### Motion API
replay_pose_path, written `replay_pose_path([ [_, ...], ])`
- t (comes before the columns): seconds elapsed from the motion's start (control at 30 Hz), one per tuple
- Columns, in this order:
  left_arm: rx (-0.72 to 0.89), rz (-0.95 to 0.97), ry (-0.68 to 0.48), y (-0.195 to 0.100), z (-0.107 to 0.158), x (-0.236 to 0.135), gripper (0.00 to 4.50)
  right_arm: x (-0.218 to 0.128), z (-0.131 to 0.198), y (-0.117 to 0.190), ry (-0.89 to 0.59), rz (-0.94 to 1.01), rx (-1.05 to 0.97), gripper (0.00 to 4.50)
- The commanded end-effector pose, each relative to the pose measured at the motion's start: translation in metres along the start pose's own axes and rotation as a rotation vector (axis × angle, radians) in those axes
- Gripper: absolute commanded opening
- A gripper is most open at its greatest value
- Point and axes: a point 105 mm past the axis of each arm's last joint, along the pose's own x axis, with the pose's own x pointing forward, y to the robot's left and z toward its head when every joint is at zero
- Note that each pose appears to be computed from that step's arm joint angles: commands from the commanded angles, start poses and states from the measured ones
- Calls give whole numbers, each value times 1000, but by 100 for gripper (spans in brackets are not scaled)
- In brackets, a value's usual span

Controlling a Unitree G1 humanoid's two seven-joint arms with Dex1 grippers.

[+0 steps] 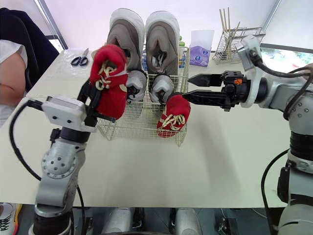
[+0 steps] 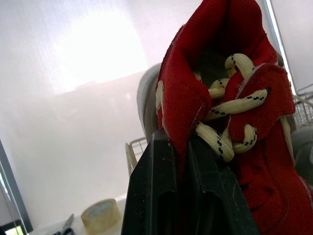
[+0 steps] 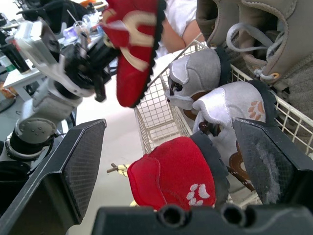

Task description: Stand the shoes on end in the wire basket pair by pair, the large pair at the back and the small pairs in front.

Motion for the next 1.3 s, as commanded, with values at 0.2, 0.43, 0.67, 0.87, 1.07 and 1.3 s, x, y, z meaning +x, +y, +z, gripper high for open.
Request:
replay_pose_path([
  [0.2, -26, -2, 19, -10, -4, -14, 1, 2, 9, -1, -48, 20, -29, 450],
  [0.43, 14, -72, -11, -34, -32, -16, 1, -9, 8, 8, 7, 29, 4, 450],
  [0.67, -7, -60, -32, -42, -45, -11, 1, -17, -8, 49, 219, 114, 25, 450],
  [0.87, -75, -23, 58, -37, -64, -20, 1, -14, -28, 62, 341, 115, -12, 450],
  [1.07, -63, -76, 123, -47, -82, -38, 1, -10, -33, 55, 277, 88, 14, 450],
  [1.3, -90, -65, 164, -51, -102, -39, 1, -6, -32, 47, 226, 74, 26, 450],
])
